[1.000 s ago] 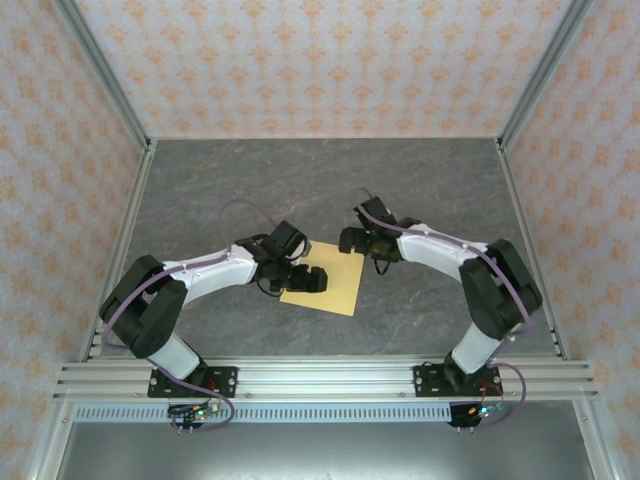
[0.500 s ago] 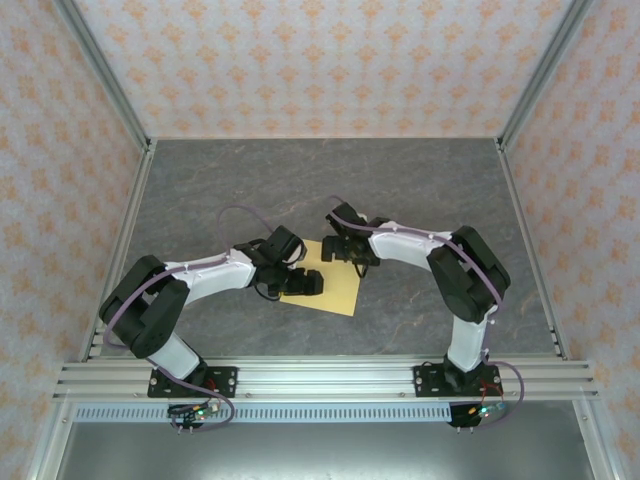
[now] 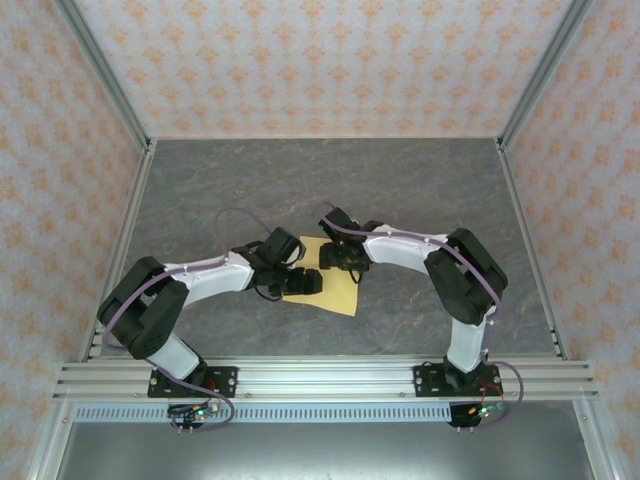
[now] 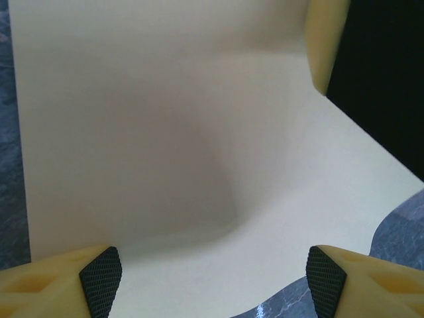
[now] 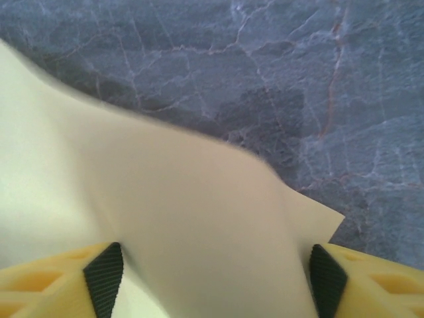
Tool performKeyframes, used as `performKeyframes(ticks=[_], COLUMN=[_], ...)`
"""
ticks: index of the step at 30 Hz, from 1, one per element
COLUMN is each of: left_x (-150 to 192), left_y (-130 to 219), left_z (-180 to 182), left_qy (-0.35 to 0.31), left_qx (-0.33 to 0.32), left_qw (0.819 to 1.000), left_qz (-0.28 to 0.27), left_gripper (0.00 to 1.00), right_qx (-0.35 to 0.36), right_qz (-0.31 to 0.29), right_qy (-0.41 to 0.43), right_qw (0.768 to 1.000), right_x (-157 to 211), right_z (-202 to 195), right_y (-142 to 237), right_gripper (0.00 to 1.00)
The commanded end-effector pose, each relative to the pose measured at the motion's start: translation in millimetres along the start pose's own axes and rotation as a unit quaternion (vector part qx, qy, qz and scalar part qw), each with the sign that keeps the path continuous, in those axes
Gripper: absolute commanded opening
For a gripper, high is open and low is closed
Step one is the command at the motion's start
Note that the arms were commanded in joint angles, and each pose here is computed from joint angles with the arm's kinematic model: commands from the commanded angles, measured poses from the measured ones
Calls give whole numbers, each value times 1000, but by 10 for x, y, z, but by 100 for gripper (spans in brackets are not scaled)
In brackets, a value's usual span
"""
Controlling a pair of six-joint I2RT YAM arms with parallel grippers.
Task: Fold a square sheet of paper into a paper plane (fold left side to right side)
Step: Pick up the square sheet of paper from the center of the table.
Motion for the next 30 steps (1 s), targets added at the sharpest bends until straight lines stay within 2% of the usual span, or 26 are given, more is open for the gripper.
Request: performKeyframes(ticks=[1, 5, 11, 19, 22, 26, 30], left_x=[-34, -135, -226, -342, -439, -580, -708], left_y=[55, 193, 518, 977, 1168, 1468, 1772], left_z=[-16, -65, 55, 271, 299, 284, 80], left_qy=[1, 1, 11, 50, 61, 57, 10], left_qx=[6, 17, 16, 47, 79, 124, 178], left_qw=[1000, 999, 997, 989, 981, 967, 952], left_qz=[-19, -45, -76, -135, -166, -213, -249], left_gripper=[77, 78, 79, 81, 82, 84, 88], right_qx=[-21, -30, -49, -160, -235, -340, -419], right_qz=[56, 57, 48, 46, 37, 20, -10], right_qy=[6, 9, 15, 6, 1, 2, 28], right_qw=[998, 998, 998, 986, 971, 940, 907], right_x=[249, 260, 224, 101, 0, -168, -346], right_z=[128, 155, 194, 341, 396, 401, 291], right_y=[-14, -1, 65, 310, 523, 932, 1463], right_gripper=[68, 57, 41, 31, 29, 29, 29])
Point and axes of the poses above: each hand's point on the last joint's axis, 136 mm out from that joint toward the fingers, its own y axis back along the fingers, its own z axis along the line the jaws close on, x = y × z, the point moved 1 cm from there along y, back along the fingers, and after that the axes turned 11 degrees about -y, right-handed, at the moved point
